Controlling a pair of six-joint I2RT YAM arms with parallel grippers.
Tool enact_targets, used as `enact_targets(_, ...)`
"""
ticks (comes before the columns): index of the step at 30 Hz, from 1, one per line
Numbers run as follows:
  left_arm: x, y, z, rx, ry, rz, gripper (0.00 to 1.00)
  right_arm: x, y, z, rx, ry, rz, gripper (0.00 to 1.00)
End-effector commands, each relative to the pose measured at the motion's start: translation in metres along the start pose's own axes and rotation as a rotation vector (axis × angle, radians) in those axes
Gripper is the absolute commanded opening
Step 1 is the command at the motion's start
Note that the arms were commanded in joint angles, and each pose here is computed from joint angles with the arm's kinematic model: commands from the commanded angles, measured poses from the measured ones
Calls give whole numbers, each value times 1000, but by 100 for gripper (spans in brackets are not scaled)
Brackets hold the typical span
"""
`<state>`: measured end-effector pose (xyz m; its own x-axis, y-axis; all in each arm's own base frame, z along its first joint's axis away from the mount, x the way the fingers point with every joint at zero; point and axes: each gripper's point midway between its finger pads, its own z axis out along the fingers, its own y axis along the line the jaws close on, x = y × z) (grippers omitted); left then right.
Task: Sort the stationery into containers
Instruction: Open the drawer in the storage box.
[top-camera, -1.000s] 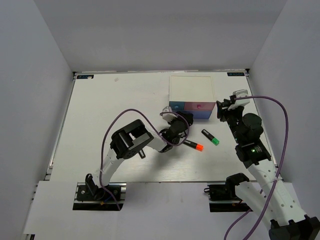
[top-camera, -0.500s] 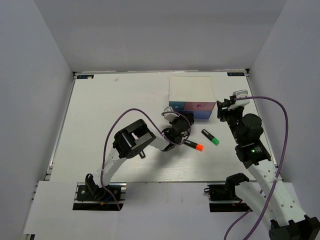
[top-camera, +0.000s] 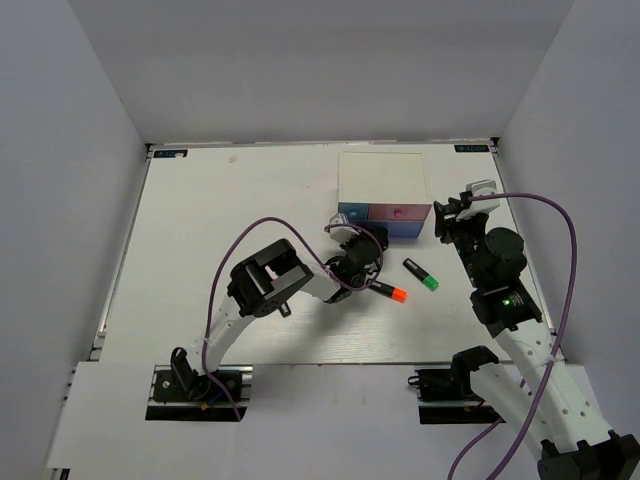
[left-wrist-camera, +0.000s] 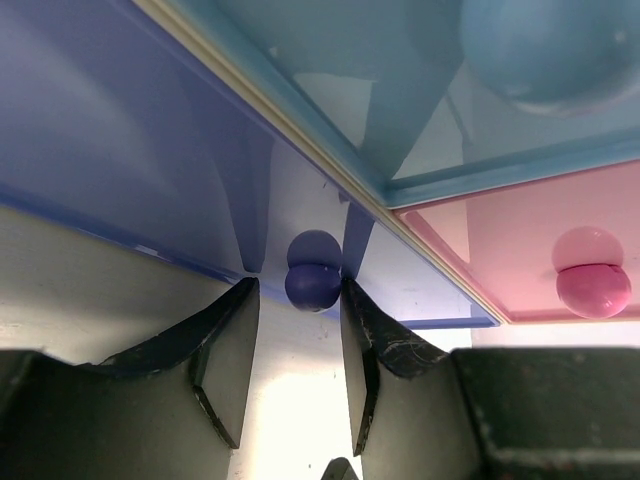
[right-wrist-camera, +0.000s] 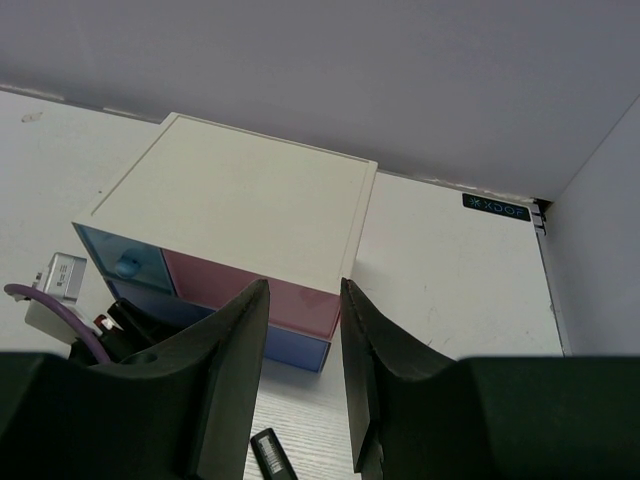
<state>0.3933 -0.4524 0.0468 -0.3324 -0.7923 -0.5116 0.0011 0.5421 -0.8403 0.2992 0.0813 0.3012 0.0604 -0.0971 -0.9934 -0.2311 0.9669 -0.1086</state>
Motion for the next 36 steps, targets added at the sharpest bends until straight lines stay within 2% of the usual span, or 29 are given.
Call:
enact_targets(1, -12, -15, -2, 22, -37, -29, 48, -11, -5, 0, 29, -57, -2, 41)
enact_targets(7, -18, -17, -5, 25, -49, -35, 45, -10, -4, 1, 27, -54, -4, 41)
enact_targets(10, -22, -21, -6, 27, -60, -41, 34, -10, -4, 0, 25, -55, -4, 41)
enact_targets(14, -21, -16, -7, 21, -57, -26, 28, -8, -3, 0, 22, -50, -3, 41)
enact_targets(21, -24, -16, -10, 27, -60, -32, 25, -5, -3, 1, 22, -43, -4, 41)
enact_targets(30, -11, -6, -23, 44, 11, -8, 22, -2, -3, 2, 20, -37, -9, 41)
enact_targets(36, -8, -5, -29, 51, 44, 30, 20, 8, 16, 5, -95, 6, -49, 41)
